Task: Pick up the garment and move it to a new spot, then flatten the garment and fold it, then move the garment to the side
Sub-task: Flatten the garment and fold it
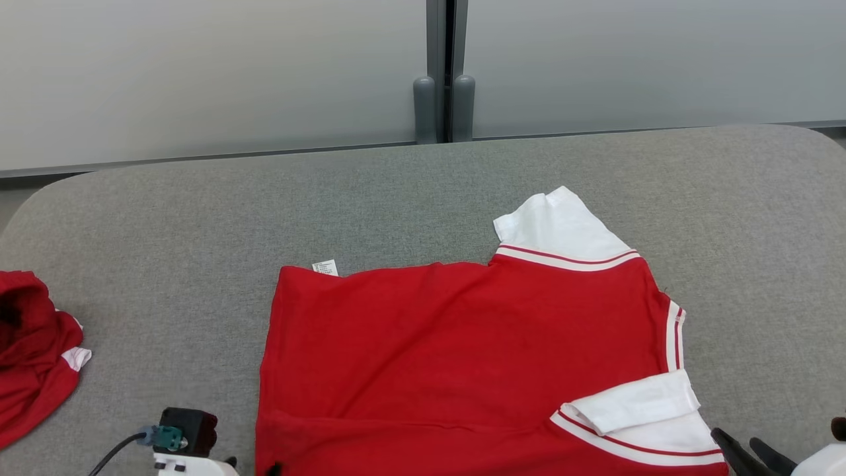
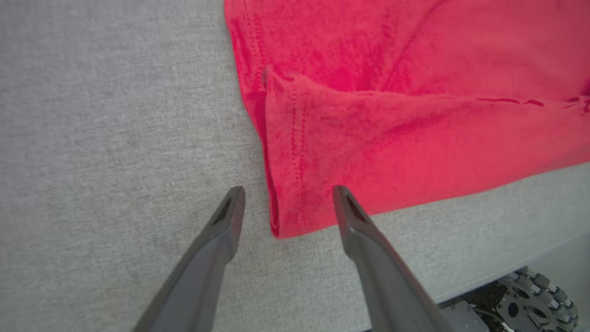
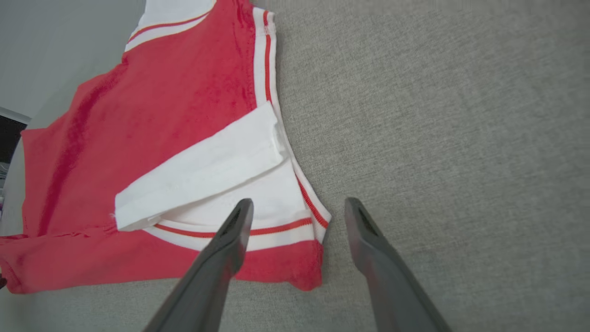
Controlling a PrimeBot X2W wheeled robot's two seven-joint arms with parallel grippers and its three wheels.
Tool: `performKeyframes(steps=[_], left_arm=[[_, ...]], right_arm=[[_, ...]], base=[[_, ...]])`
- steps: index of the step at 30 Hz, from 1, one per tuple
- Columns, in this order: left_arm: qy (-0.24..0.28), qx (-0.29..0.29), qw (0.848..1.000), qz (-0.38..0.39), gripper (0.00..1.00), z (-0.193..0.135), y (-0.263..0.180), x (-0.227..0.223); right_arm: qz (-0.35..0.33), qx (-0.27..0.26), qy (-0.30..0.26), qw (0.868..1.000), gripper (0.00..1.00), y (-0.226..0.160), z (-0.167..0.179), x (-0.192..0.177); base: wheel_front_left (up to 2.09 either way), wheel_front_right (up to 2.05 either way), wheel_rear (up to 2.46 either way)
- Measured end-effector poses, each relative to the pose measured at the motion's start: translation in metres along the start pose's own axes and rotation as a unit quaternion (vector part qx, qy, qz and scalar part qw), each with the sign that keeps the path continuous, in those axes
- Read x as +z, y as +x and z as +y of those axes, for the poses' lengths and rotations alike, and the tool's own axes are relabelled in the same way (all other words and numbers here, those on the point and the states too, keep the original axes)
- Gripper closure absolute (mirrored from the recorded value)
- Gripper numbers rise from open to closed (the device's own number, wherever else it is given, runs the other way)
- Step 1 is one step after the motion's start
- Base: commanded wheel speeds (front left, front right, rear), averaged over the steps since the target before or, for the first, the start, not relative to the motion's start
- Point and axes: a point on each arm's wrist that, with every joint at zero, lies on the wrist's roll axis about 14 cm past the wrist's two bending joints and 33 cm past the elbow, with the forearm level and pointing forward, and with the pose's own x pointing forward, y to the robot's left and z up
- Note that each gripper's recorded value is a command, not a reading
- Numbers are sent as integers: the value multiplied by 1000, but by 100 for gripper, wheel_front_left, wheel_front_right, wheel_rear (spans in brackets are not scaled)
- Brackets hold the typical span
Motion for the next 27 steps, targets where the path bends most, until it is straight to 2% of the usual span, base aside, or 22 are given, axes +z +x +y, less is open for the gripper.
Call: performKeyframes(steps=[4, 6, 9, 12, 20, 27], left_arm=[[21, 17, 999, -39, 0, 7, -5, 19], [30, 19, 996, -86, 0, 5, -6, 42], [54, 37, 983, -172, 0, 10, -9, 87], [73, 42, 973, -215, 0, 10, -3, 115], [108, 19, 975, -194, 0, 9, 38, 144], [127, 4, 978, -167, 0, 9, 73, 157]], right_arm=[[-26, 1, -12, 1000, 0, -4, 6, 17], [-47, 8, -22, 999, 0, -4, 13, 29], [-107, 24, -52, 993, 0, -1, 30, 68], [-161, 33, -83, 983, 0, 6, 44, 109], [-200, 54, -131, 969, 0, 56, 70, 174], [-166, 65, -162, 970, 0, 121, 83, 194]], base=[[0, 0, 0], [0, 0, 0], [0, 0, 0], [0, 0, 0], [0, 0, 0], [0, 0, 0]])
